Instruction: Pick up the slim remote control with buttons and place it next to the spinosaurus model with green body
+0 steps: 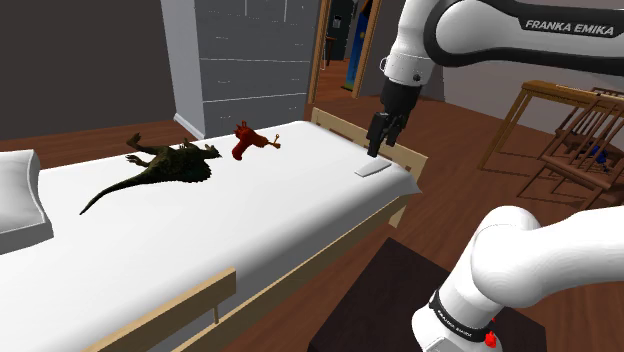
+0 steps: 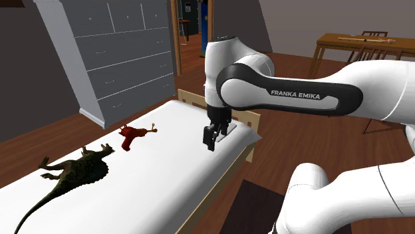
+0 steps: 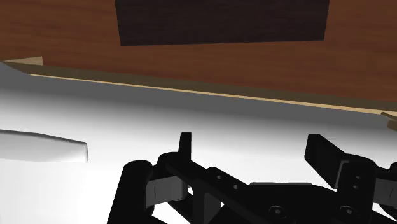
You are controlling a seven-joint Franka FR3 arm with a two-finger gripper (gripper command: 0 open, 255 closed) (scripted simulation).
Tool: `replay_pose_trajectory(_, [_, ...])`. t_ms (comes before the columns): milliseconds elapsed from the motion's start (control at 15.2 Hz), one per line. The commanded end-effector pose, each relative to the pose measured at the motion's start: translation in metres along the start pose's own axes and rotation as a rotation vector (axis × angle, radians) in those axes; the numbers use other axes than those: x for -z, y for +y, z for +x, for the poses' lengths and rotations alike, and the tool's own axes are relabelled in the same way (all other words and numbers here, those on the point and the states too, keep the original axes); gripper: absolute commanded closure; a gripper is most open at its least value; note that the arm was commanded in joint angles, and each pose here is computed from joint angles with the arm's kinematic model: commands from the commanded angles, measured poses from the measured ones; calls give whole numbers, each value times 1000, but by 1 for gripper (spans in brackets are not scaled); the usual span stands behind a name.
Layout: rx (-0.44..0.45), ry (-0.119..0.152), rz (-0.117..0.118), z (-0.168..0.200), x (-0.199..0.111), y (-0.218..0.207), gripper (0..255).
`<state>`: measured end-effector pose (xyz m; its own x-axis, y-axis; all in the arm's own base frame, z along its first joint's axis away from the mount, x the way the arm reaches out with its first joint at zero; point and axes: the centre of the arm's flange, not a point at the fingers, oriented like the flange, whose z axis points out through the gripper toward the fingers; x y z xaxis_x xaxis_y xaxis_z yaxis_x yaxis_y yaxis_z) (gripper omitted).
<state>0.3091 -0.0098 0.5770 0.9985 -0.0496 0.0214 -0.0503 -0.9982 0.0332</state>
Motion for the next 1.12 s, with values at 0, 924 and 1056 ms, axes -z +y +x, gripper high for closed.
replay_pose_trajectory(0, [0, 0, 0, 0, 0, 0, 0])
replay_pose_trajectory(924, [570, 3, 12, -14, -85, 163, 0])
replay_pose_trajectory(1056, [651, 3, 13, -8, -97, 186, 0])
